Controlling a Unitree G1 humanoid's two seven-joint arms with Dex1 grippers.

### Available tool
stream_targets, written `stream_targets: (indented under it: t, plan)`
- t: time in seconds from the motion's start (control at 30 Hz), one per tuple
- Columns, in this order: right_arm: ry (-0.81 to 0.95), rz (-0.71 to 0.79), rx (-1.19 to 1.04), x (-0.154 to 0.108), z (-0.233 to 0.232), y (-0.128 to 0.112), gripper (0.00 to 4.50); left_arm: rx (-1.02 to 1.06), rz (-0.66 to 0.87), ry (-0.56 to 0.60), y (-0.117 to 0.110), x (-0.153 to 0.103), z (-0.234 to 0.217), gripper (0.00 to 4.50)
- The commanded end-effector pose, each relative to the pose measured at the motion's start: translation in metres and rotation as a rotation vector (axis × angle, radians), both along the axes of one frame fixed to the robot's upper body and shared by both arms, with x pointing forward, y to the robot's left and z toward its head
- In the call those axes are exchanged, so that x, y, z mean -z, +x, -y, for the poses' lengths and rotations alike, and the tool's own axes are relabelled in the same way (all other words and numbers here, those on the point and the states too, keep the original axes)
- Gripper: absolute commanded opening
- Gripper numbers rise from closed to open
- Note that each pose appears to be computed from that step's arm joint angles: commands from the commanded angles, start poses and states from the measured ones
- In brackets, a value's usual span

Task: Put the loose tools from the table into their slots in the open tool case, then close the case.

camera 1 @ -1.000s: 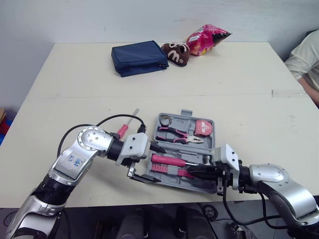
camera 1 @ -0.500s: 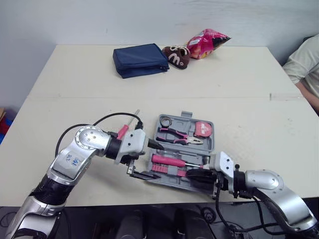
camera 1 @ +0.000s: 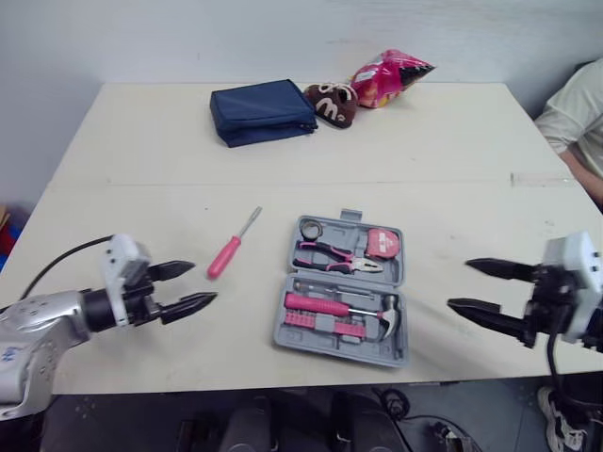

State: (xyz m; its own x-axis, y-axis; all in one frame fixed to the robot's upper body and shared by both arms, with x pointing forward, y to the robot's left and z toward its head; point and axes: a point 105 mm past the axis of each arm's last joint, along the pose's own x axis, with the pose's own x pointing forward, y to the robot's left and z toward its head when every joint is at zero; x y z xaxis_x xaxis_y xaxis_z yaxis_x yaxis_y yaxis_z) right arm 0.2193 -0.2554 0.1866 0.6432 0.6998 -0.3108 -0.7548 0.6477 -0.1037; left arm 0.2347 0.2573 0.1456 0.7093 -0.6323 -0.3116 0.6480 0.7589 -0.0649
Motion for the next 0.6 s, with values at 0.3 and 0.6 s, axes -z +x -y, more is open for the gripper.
stream_targets:
  t: [0.3, 0.6]
  plan:
    - [-0.01, 0.074, 0.175, -0.007, 0.047, -0.006, 4.44, -0.317, 0.067, 0.076, -0.037, -0.012, -0.062, 4.5]
    - [0.081, 0.144, -0.269, -0.046, -0.069, 0.002, 4.44, -0.176, 0.06, 0.094, 0.034, -0.011, 0.01, 4.5]
